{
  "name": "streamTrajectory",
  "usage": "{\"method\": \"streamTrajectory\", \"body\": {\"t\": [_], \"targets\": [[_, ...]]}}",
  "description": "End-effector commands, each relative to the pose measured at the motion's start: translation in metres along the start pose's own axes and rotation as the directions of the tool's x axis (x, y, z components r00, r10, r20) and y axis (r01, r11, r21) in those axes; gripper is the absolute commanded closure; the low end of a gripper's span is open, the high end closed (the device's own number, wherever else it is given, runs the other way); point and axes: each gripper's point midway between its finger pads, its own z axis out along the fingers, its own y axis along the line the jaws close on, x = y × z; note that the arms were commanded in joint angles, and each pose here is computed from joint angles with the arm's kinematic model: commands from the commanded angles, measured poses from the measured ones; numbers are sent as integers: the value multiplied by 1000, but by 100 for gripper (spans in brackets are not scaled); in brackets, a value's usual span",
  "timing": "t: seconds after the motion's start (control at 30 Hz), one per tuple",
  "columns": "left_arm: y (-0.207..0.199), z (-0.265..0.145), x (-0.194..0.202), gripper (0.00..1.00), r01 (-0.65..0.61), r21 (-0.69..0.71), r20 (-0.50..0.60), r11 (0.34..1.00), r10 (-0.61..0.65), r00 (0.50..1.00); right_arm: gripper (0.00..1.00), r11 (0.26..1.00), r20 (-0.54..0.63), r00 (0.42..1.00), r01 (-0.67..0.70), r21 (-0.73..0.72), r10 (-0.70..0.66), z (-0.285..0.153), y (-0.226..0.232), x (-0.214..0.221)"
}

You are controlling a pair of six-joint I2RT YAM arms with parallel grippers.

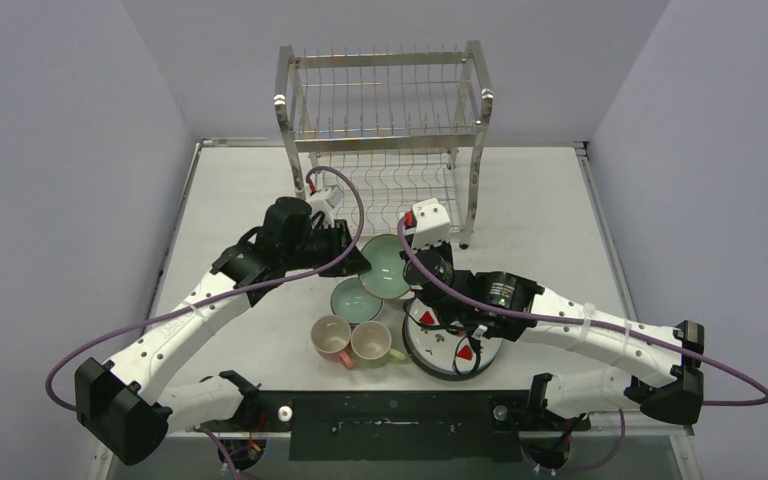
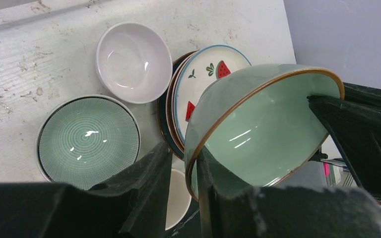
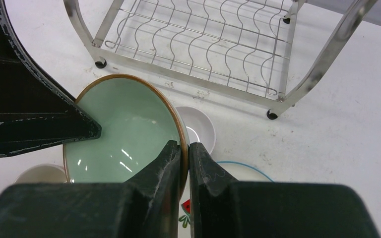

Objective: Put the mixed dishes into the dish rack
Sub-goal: Pick up the bowl from the center of the board.

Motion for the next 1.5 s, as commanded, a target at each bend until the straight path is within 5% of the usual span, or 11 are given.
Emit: {"method": "streamTrajectory", "body": {"t": [0.0,0.17,0.6,1.47], "targets": [[-12,-5,-5,79,-24,51,26,998,23,999,100,990,127,982,-138,-24,140,-16,-1,-51],[-14,-5,-5,100,-25,60,25,998,23,999,100,990,129,982,-138,-30,140,-17,1,-52],[-20,-16,-10,100,-63,76,56,995,58,997,99,994,107,988,-109,-32,111,-16,2,-43],[-31,-35,-17,100,-112,117,132,987,97,987,62,986,106,983,-142,-84,151,-23,4,-44]]}}
